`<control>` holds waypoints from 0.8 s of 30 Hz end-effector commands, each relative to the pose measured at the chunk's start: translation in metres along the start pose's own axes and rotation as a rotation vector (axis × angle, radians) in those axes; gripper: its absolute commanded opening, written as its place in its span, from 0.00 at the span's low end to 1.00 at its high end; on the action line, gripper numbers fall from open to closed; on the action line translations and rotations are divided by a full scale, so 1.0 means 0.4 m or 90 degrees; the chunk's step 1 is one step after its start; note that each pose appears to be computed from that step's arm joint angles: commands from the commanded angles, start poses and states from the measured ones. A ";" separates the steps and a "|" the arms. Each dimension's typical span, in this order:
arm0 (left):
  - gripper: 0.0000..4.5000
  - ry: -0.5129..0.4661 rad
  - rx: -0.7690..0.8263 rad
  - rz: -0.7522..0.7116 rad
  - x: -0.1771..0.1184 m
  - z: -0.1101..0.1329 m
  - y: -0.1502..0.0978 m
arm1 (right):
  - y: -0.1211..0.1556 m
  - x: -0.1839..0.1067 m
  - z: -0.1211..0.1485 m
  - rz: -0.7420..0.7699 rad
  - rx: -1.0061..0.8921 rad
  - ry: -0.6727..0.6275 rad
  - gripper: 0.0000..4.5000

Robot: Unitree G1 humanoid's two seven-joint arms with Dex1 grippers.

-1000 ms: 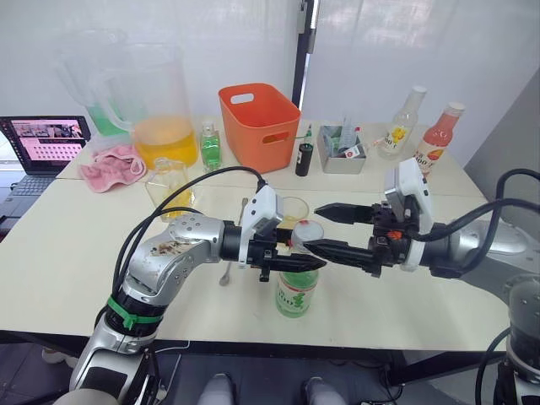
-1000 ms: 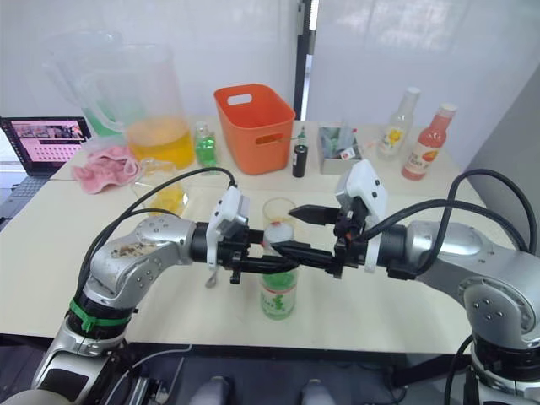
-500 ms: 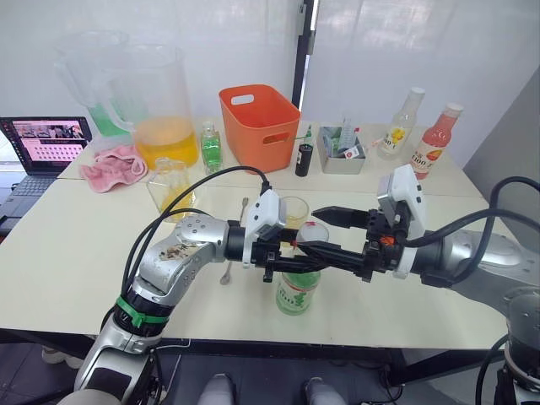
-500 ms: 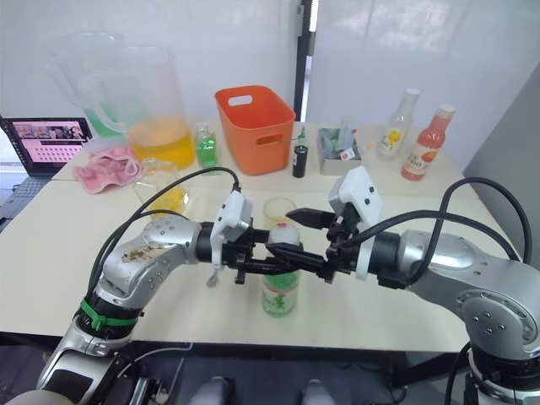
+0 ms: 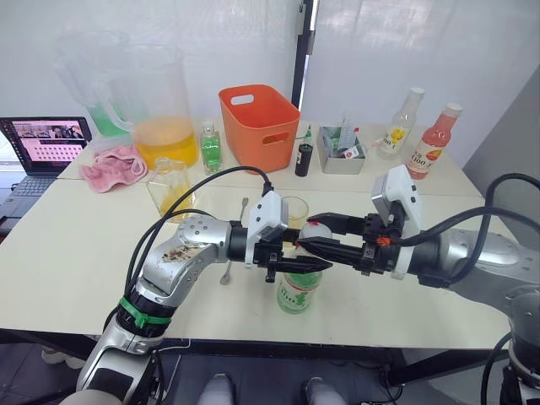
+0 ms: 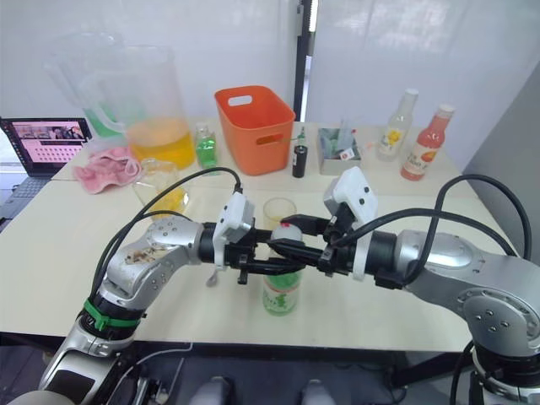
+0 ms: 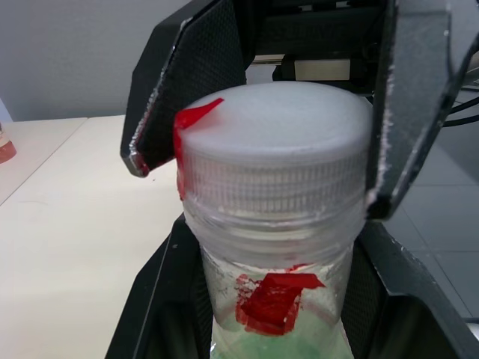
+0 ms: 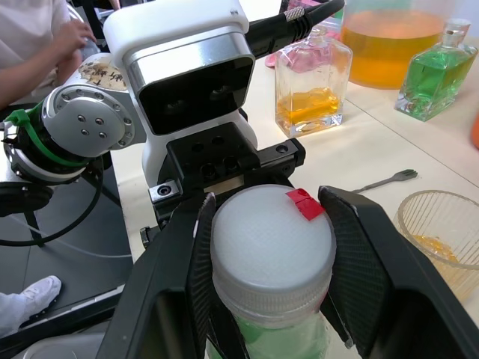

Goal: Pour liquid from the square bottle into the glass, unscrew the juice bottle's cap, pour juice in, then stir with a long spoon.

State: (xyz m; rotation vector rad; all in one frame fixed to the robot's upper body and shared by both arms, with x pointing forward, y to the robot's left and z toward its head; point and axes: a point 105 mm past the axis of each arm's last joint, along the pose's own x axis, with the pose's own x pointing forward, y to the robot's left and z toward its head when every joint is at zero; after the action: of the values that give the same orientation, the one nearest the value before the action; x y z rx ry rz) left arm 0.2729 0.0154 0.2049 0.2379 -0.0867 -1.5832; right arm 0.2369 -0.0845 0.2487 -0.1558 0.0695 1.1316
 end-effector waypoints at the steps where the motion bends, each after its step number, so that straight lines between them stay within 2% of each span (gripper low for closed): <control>1: 0.35 0.030 0.003 0.040 -0.011 -0.024 0.017 | 0.018 -0.002 0.022 0.049 -0.033 -0.007 0.38; 5: 0.35 0.032 0.002 0.045 -0.014 -0.026 0.018 | 0.024 -0.002 0.014 0.122 -0.052 0.018 0.38; 8: 0.35 0.034 -0.003 0.050 -0.019 -0.029 0.018 | 0.016 -0.011 -0.008 0.213 -0.082 0.040 0.38; 15: 0.35 0.044 -0.006 0.070 -0.038 -0.030 0.020 | -0.055 0.022 -0.003 0.389 -0.204 0.083 0.38; 20: 0.35 0.046 -0.006 0.085 -0.050 -0.027 0.018 | -0.058 0.030 0.020 0.473 -0.235 0.088 0.38; 24: 0.35 0.048 -0.005 0.090 -0.056 -0.024 0.015 | -0.064 0.037 0.030 0.491 -0.228 0.094 0.38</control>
State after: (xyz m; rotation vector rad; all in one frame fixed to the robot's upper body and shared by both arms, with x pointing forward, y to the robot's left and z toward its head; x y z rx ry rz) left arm 0.2670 0.0238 0.2039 0.2643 -0.0820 -1.5349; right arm 0.2709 -0.0782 0.2593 -0.5147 0.0486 1.8531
